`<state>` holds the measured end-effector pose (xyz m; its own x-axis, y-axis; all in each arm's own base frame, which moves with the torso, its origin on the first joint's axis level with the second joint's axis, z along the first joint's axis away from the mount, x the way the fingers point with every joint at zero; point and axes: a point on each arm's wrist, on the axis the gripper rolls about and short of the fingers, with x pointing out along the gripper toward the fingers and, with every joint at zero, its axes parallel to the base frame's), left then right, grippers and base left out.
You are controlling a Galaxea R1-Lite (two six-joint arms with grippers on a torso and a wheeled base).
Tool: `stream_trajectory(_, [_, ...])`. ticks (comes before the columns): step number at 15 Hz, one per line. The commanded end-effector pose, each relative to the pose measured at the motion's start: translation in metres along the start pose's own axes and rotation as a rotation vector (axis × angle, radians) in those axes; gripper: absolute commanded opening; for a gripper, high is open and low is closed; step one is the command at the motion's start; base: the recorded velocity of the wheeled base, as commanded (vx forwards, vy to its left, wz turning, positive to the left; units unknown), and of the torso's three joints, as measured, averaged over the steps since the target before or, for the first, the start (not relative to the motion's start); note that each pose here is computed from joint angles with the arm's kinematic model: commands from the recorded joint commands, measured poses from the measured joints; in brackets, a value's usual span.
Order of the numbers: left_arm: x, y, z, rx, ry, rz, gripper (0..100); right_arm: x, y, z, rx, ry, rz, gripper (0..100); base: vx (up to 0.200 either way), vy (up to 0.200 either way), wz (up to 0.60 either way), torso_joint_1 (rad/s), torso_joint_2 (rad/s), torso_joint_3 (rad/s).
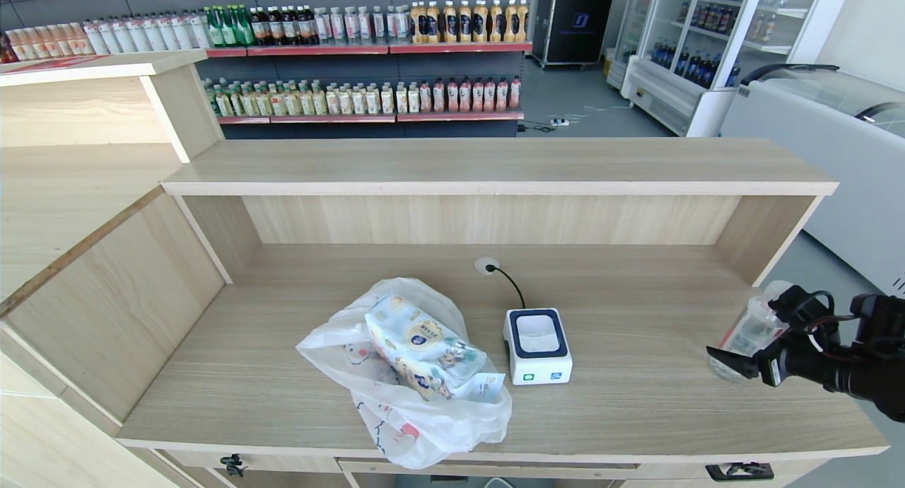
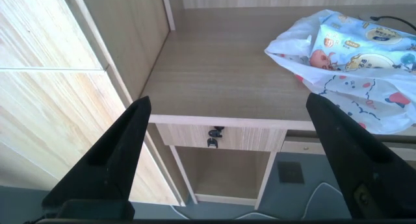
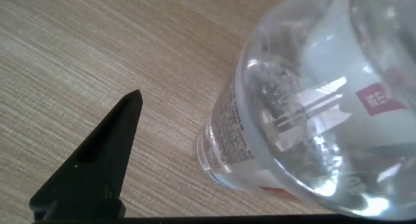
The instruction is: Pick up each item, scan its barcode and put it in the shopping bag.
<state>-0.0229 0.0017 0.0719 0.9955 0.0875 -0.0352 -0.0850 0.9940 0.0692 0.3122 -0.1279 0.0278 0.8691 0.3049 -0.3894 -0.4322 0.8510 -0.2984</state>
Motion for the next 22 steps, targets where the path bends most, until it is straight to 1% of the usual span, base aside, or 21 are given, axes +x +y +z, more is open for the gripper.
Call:
stream_trajectory(1, [0.0,0.0,0.0,0.0,0.0,0.0,100,0.003,0.001,-0.001,0.0,0.0,0.007,100,0.0,0.0,0.0,0.0,0.0,0.0])
stream_trajectory(2, [0.0,0.0,0.0,0.001,0.0,0.001,100,0.004,0.001,-0.001,-0.005,-0.006,0.008,100,0.0,0.0,0.0,0.0,0.0,0.0])
stream_trajectory(3, [0.0,0.0,0.0,0.0,0.0,0.0,100,0.005,0.002,-0.002,-0.003,-0.006,0.013,0,0.0,0.0,0.0,0.0,0.0,0.0])
stream_trajectory(7, [0.0,0.0,0.0,0.0,0.0,0.001,100,0.008,-0.002,-0.001,-0.013,-0.027,0.009,0,0.0,0.0,0.0,0.0,0.0,0.0])
stream_trajectory(12, [0.0,0.0,0.0,0.0,0.0,0.001,100,0.01,-0.004,-0.001,-0.011,-0.03,0.006,0,0.0,0.0,0.0,0.0,0.0,0.0])
stream_trajectory(13, [0.0,0.0,0.0,0.0,0.0,0.0,100,0.01,-0.004,-0.001,-0.002,-0.03,0.006,0,0.0,0.0,0.0,0.0,0.0,0.0])
stream_trajectory(15, [0.0,0.0,0.0,0.0,0.0,0.001,100,0.009,-0.005,0.003,0.031,-0.06,0.03,0,0.0,0.0,0.0,0.0,0.0,0.0])
stream_trajectory(16, [0.0,0.0,0.0,0.0,0.0,0.0,100,0.005,-0.007,0.011,0.043,-0.095,0.052,0,0.0,0.0,0.0,0.0,0.0,0.0])
stream_trajectory(17, [0.0,0.0,0.0,0.001,0.0,0.0,100,0.003,-0.008,0.016,0.057,-0.11,0.059,0,0.0,0.0,0.0,0.0,0.0,0.0])
stream_trajectory(19, [0.0,0.0,0.0,0.0,0.0,0.0,100,-0.009,-0.01,0.037,0.098,-0.166,0.085,0,0.0,0.0,0.0,0.0,0.0,0.0])
stream_trajectory(22, [0.0,0.0,0.0,0.0,0.0,0.001,100,-0.031,-0.015,0.076,0.129,-0.307,0.19,0,0.0,0.0,0.0,0.0,0.0,0.0])
